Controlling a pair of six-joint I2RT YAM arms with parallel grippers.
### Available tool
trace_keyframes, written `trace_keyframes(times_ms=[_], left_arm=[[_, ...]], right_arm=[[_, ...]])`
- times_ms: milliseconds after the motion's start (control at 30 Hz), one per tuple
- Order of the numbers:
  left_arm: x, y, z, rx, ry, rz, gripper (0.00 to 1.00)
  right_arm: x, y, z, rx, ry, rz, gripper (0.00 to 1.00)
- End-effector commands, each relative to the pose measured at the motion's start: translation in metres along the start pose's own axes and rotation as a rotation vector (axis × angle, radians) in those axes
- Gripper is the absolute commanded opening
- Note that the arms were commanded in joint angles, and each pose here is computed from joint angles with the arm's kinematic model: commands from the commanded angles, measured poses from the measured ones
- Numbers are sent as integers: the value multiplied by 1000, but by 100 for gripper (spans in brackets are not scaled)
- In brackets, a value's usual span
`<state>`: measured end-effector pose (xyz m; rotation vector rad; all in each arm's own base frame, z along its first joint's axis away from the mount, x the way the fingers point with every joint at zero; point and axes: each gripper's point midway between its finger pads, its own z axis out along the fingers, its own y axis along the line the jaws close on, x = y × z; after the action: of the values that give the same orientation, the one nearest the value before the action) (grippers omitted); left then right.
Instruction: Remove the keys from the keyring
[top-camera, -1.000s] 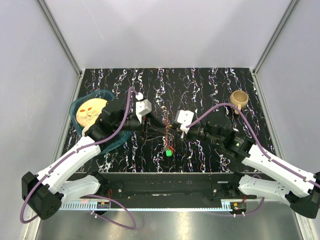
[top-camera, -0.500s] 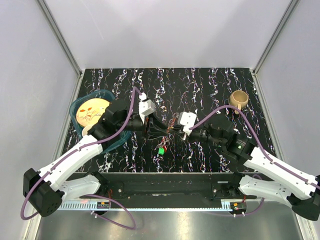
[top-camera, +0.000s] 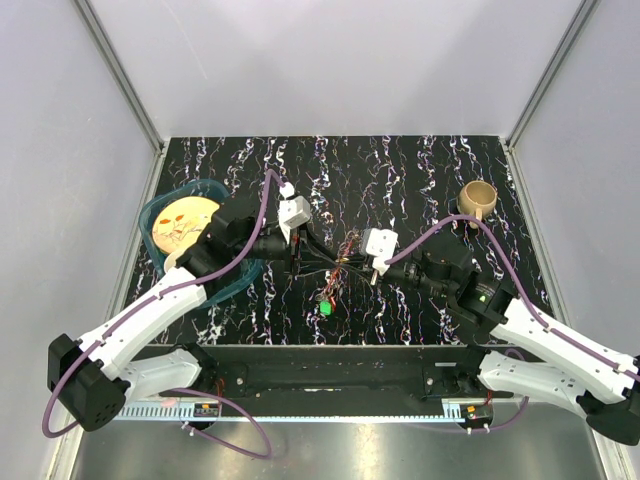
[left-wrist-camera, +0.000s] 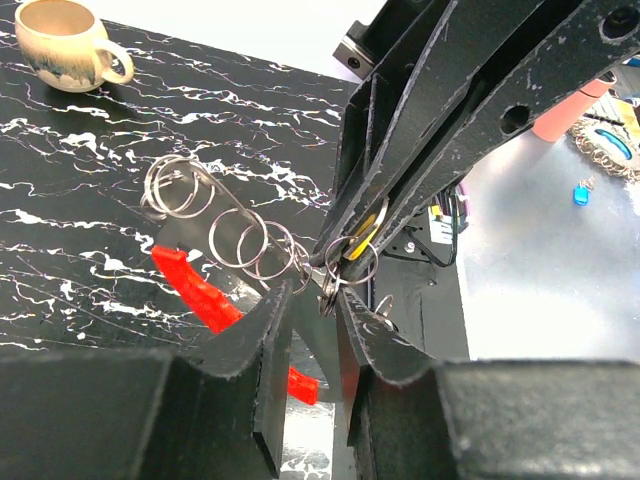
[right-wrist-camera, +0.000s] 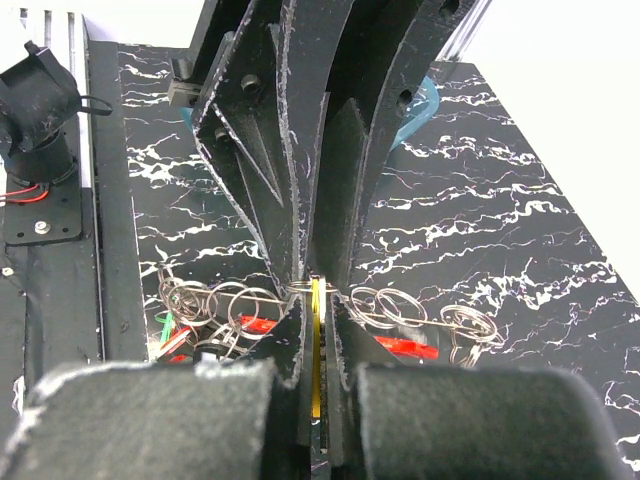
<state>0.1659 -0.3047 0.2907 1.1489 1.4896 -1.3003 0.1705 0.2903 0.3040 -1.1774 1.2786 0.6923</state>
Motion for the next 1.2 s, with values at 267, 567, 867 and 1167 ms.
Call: trace_keyframes(times_ms=[267,567,867,1167], left_arm=[[-14,-8,0,35,-17,40,0],[-5,0,-7,-56,-18,57,0],[-5,5,-19,-152,-34,88,0],[-5,-3,-20,-117,-60,114,0]], right_arm=[[-22,-10,-2,57,-98,3,0],[3,-9,-6,105,-52,106,8],[16,-7,-12,132,-38,161,8],[18,0,-4,83,-26,176,0]])
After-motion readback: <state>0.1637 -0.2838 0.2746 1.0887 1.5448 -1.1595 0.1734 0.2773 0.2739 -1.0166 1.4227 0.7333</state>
